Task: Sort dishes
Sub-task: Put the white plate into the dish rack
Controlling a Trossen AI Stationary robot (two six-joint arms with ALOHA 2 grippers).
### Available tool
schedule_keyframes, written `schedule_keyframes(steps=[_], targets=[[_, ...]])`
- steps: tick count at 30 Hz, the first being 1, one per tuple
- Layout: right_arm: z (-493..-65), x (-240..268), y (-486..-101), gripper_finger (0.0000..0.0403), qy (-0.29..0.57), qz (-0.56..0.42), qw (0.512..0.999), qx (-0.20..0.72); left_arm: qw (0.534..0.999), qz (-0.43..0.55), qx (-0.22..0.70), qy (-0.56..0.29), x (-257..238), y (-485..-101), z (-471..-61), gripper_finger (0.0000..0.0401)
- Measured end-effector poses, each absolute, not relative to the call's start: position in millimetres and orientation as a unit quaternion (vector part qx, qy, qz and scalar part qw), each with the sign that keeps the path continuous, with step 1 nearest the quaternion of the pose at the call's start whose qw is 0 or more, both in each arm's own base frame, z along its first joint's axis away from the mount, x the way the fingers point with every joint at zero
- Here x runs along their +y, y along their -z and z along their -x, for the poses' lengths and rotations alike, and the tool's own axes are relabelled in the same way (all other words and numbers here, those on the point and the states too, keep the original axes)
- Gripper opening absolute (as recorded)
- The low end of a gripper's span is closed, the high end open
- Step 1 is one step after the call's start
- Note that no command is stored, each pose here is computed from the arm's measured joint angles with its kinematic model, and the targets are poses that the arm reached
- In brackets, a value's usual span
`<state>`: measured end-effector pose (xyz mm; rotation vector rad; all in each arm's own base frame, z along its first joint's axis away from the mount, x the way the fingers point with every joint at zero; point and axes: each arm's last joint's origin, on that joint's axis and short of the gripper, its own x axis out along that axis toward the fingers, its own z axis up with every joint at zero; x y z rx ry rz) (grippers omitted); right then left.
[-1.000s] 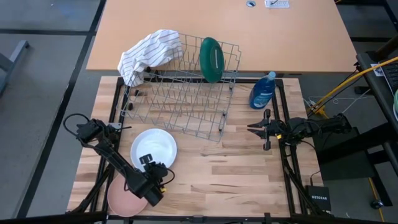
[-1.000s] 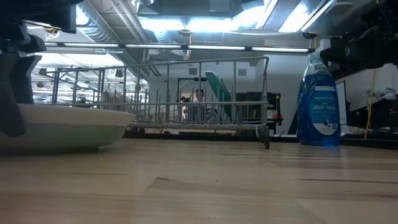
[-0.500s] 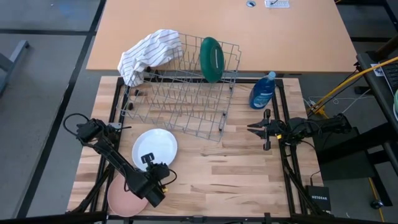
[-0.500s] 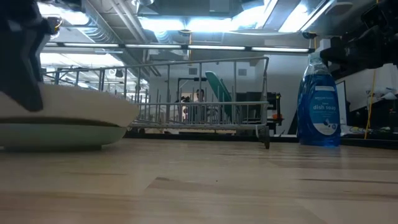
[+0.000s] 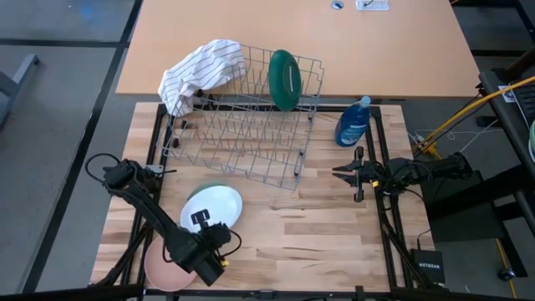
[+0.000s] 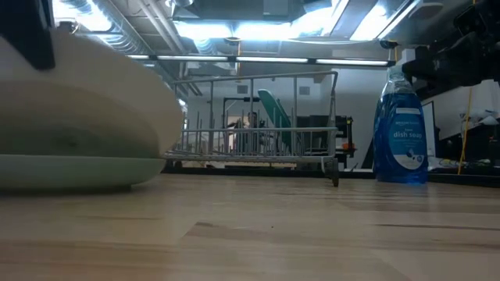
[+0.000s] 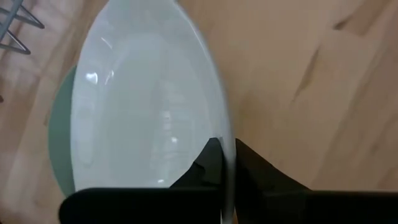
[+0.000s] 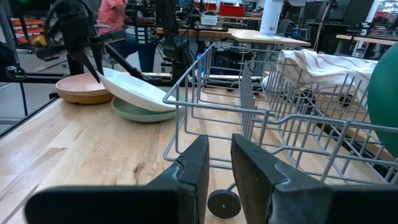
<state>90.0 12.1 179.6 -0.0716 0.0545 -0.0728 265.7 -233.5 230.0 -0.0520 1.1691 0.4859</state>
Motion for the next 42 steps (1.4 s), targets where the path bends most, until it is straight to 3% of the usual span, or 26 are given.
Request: schedule_keyframes(steps=[22,33,42], targets=[[-90,12,-180,0.0072,0.036,0.036,0.998,0.027,0.855,0.212,0.438,-0.180,-186,-342,-226,0.0000],[-90,12,-180,0.0072,0.036,0.036,0.998,0.027,0.898,0.320,0.284,-0.103,-140,-408,-221,0.0000],[-90,12,-180,0.0072,0.036,0.036,0.998,0.027,0.940,0.292,0.120,-0.131,-80,-452,-224,0.0000]])
